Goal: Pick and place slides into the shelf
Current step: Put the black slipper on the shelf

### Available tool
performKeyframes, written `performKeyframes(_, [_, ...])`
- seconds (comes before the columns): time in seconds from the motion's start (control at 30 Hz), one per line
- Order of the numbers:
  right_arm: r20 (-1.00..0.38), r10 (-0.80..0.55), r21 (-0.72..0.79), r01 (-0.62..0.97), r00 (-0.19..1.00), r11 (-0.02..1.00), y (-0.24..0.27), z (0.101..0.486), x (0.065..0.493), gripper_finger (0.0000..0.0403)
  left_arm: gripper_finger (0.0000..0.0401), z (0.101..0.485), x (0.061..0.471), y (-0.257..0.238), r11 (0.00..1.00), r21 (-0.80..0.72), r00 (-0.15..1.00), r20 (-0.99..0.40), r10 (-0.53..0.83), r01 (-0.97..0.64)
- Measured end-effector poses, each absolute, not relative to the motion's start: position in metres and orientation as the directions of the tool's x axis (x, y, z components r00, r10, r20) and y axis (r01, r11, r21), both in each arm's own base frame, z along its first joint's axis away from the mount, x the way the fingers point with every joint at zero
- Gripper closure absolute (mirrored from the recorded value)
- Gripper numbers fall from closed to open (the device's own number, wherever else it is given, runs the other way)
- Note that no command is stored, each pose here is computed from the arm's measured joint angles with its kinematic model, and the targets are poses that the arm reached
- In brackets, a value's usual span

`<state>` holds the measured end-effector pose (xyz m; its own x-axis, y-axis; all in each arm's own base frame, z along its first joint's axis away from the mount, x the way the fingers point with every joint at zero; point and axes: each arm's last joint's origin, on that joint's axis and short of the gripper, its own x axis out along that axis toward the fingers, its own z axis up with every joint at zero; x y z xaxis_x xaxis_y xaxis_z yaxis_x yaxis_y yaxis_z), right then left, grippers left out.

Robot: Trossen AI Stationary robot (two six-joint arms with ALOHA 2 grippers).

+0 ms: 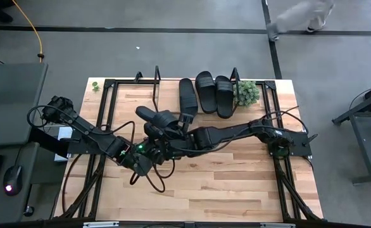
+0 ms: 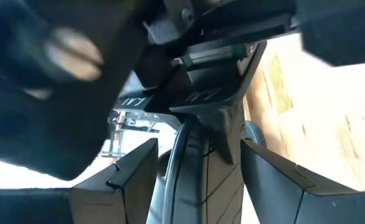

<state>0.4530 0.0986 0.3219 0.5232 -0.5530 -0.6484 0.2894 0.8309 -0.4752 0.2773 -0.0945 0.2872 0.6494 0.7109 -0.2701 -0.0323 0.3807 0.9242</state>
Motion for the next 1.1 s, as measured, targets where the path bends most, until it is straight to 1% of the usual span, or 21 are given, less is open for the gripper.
performKeyframes(0.13, [-0.621,-0.539,-0.481,0.267,0.569,0.835,0.1073,0.3249,0.4557,0.0396,0.0192,0.2858,0.2826,-0.0873,0.409,0.912,0.645,-0.286,0.709,-0.046])
performKeyframes(0.27, [-0.613,-0.554,-0.493,0.274,0.563,0.825,0.1083,0.3247,0.4547,0.0396,0.0192,0.2854,0.2848,-0.0844,0.416,0.908,0.643,-0.289,0.709,-0.051])
performKeyframes(0.43, [-0.621,-0.564,-0.490,0.292,0.544,0.821,0.1052,0.3235,0.4534,0.0396,0.0192,0.2851,0.2841,-0.0851,0.384,0.921,0.623,-0.265,0.736,-0.061])
performKeyframes(0.57, [-0.626,-0.561,-0.487,0.290,0.542,0.824,0.1035,0.3234,0.4538,0.0396,0.0198,0.2848,0.2844,-0.0848,0.394,0.917,0.629,-0.274,0.728,-0.057])
performKeyframes(0.67, [-0.626,-0.561,-0.489,0.288,0.542,0.823,0.1037,0.3233,0.4537,0.0395,0.0229,0.2846,0.2842,-0.0852,0.397,0.917,0.633,-0.279,0.723,-0.049])
performKeyframes(0.87, [-0.629,-0.571,-0.511,0.273,0.528,0.815,0.1026,0.3224,0.4524,0.0392,0.0335,0.2842,0.2839,-0.0853,0.397,0.917,0.633,-0.283,0.720,-0.041])
performKeyframes(0.93, [-0.631,-0.571,-0.506,0.279,0.525,0.816,0.1013,0.3222,0.4525,0.0392,0.0363,0.2841,0.2837,-0.0853,0.394,0.918,0.632,-0.282,0.722,-0.041])
performKeyframes(1.1, [-0.628,-0.573,-0.494,0.298,0.527,0.817,0.1006,0.3225,0.4530,0.0384,0.0367,0.2849,0.2837,-0.0847,0.385,0.921,0.622,-0.268,0.736,-0.059])
